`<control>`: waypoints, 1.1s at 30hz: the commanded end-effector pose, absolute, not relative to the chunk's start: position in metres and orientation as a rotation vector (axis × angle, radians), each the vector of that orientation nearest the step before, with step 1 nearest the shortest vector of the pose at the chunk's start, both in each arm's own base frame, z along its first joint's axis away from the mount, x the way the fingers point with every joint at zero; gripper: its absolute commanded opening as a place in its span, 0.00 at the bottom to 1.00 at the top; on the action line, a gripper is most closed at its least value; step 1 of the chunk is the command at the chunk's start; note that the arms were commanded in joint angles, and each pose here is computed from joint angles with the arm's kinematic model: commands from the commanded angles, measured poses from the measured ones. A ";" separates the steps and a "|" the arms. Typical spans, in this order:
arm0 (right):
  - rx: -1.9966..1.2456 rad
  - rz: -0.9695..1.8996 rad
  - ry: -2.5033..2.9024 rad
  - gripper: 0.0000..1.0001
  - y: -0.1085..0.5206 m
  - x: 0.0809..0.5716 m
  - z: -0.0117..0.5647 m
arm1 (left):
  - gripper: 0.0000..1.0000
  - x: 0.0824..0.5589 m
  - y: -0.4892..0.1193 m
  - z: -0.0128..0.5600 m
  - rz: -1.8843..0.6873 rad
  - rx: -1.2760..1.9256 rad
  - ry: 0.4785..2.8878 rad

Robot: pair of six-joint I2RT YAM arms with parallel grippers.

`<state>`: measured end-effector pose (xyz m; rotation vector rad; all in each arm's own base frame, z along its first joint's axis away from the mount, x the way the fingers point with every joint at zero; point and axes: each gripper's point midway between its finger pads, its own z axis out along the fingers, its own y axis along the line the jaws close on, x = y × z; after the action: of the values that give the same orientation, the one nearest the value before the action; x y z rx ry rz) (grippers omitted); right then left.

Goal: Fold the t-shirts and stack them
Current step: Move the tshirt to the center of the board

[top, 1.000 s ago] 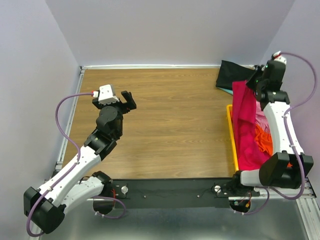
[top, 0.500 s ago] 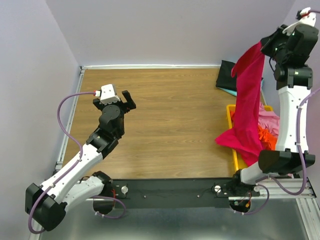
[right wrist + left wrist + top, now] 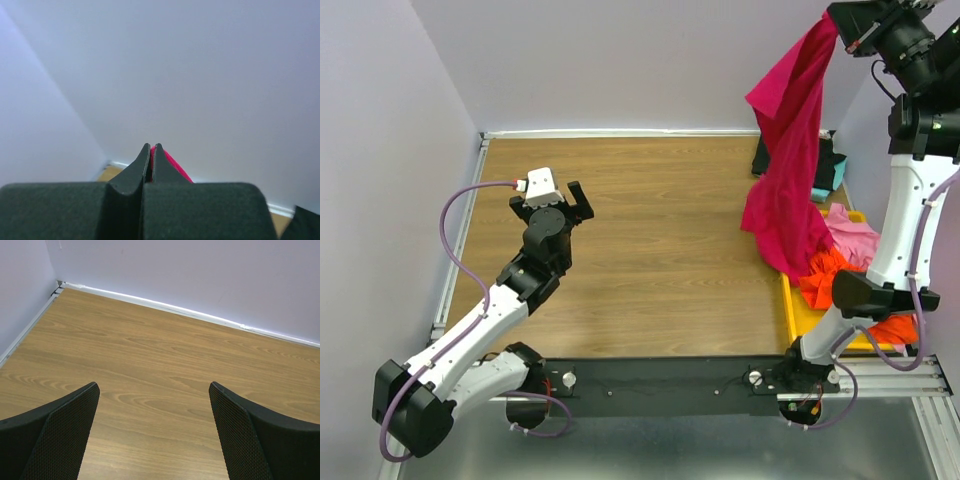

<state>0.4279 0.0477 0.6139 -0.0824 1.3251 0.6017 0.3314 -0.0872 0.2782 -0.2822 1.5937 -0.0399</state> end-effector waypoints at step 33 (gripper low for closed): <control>-0.209 1.022 1.122 0.01 0.261 0.512 0.574 | 0.95 0.346 -0.146 0.259 -0.228 -0.147 1.659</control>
<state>0.4334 0.2783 0.6110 -0.4618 1.0444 1.1998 0.3421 -0.1195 0.2642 -0.1853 1.6391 -0.1459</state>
